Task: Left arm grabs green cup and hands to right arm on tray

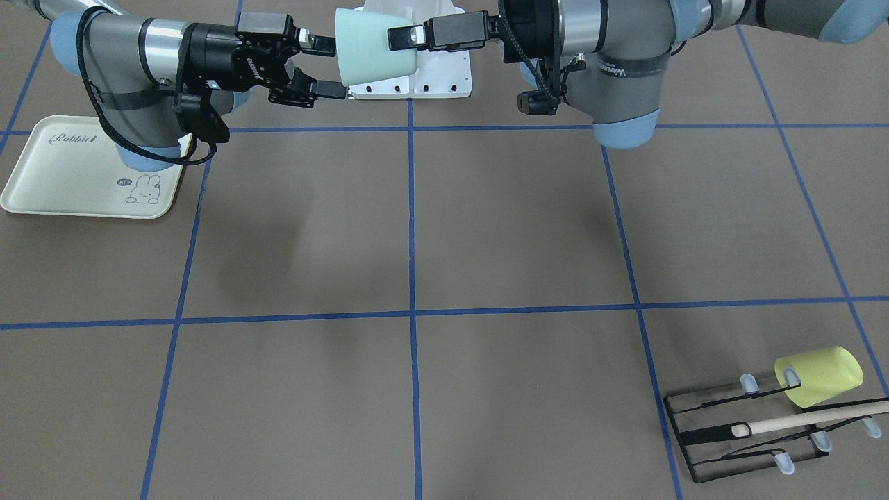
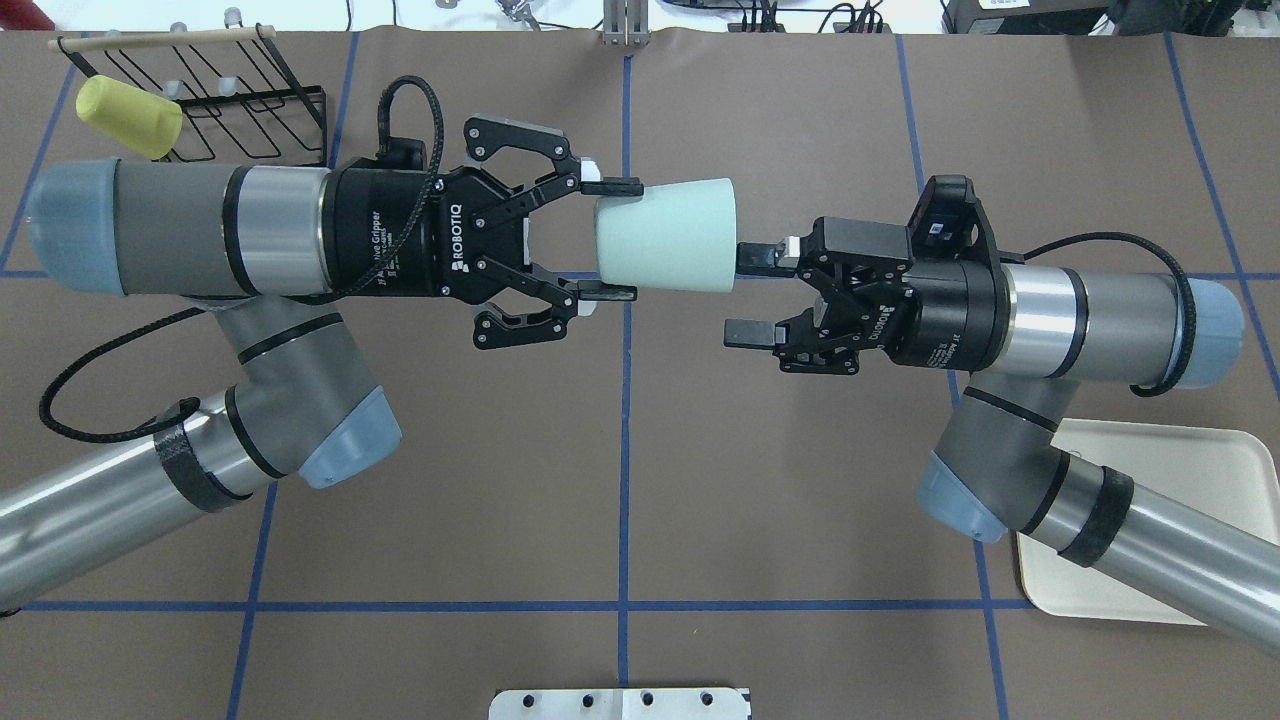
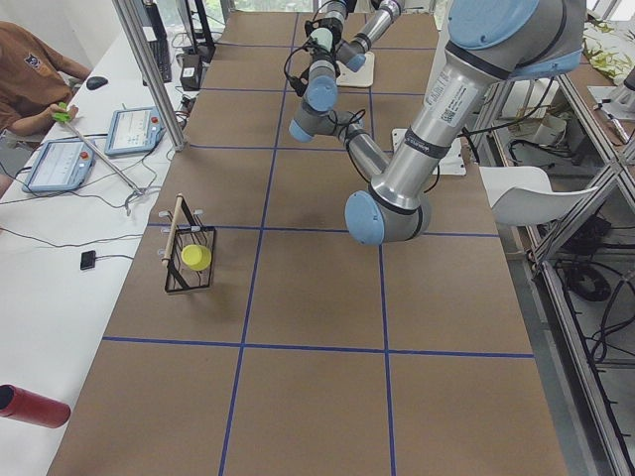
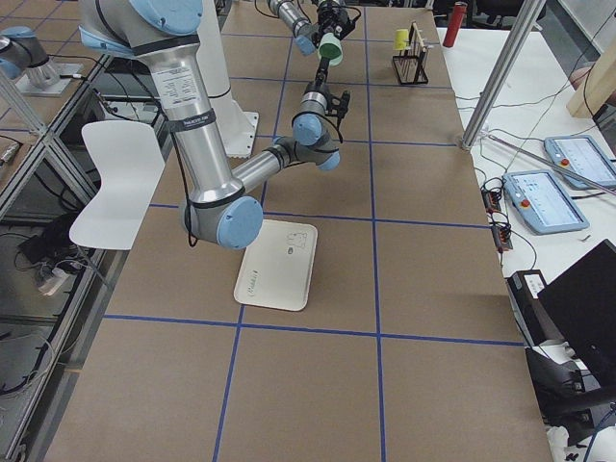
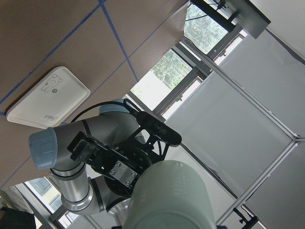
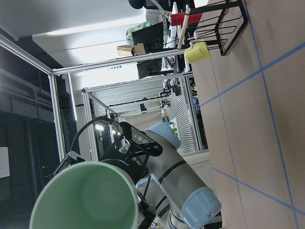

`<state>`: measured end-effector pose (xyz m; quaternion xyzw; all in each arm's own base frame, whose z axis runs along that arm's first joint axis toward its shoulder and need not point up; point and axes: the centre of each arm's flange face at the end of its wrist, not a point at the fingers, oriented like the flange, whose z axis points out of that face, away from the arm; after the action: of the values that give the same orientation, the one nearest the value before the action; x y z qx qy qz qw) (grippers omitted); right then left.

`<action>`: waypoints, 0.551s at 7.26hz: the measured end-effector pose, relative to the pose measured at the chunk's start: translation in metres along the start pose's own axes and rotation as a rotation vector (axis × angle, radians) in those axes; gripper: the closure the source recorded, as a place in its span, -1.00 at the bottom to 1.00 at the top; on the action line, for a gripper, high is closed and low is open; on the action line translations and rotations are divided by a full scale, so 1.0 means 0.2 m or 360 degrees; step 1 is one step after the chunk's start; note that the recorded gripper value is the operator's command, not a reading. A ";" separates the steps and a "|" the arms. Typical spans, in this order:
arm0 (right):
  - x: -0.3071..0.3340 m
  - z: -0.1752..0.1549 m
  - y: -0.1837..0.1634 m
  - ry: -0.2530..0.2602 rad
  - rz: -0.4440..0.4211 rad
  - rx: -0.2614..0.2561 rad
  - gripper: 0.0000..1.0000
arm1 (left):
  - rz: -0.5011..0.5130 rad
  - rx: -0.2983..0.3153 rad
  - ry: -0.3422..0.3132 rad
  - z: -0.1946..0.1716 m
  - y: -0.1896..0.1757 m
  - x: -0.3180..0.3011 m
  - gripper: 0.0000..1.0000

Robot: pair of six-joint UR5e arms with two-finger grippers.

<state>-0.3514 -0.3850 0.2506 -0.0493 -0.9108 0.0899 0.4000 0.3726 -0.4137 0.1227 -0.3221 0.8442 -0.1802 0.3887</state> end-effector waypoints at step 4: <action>0.00 0.01 -0.01 -0.0001 -0.0002 0.0004 -0.88 | -0.0015 -0.0019 -0.0009 0.01 0.02 -0.03 1.00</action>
<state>-0.3526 -0.3862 0.2501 -0.0482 -0.9108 0.0909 0.3998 0.3755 -0.4064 0.1223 -0.3290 0.8426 -0.1760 0.3883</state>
